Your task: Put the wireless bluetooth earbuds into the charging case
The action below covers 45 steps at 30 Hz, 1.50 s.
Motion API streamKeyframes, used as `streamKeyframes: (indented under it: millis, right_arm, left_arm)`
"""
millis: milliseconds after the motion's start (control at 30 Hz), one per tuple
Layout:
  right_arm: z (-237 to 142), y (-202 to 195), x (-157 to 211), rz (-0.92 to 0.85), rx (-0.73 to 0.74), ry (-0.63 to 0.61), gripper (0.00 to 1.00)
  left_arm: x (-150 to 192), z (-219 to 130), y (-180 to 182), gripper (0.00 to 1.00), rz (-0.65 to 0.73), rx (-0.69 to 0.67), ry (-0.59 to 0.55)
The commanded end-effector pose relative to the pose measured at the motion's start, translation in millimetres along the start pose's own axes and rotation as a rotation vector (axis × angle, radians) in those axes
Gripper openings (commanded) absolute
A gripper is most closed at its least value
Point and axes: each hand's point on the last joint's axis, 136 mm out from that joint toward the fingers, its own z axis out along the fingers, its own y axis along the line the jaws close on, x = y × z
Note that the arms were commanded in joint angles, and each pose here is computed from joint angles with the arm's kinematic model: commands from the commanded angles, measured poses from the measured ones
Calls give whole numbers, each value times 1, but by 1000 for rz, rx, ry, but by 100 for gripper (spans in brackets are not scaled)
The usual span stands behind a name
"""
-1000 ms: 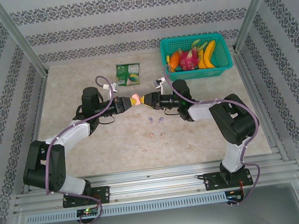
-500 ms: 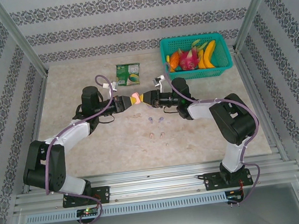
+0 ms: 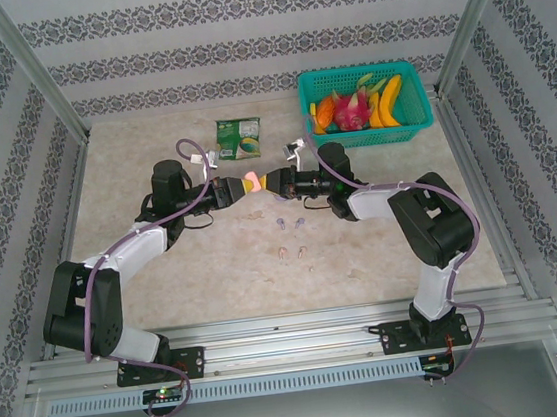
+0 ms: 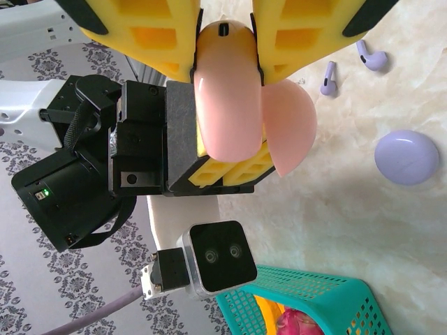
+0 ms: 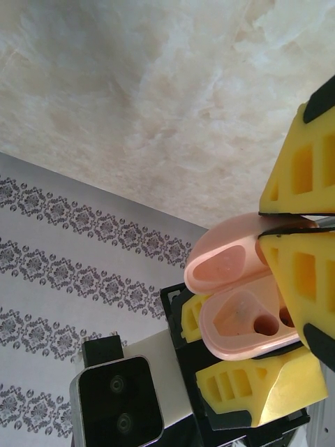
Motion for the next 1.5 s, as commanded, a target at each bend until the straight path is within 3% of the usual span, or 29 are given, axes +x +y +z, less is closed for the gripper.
streamKeyframes:
  millis: [0, 233, 267, 500, 767, 933, 1133, 1467]
  right_arm:
    - [1, 0, -3, -17, 1, -6, 12]
    - [1, 3, -6, -16, 4, -16, 0]
    - [2, 4, -6, -17, 6, -17, 0]
    - [-1, -2, -8, -11, 77, -43, 0]
    - [-9, -17, -16, -38, 159, -44, 0]
    - [-12, -25, -21, -188, 282, 3, 0]
    - [-17, -40, -29, -569, 555, 64, 0]
    - [-28, -52, -52, -766, 570, 52, 0]
  left_arm:
    - [-2, 4, -15, 0, 54, 53, 19]
    - [0, 8, -11, 0, 44, 38, 28]
    - [1, 8, -9, 4, 40, 31, 27]
    - [-5, 7, -1, 56, 36, -34, -5]
    - [-14, -9, 1, 92, 79, -176, -3]
    - [-20, -11, 6, 100, 123, -278, 108]
    - [-26, -7, 17, 100, 168, -364, 285]
    - [-26, 9, 33, 93, 213, -343, 496]
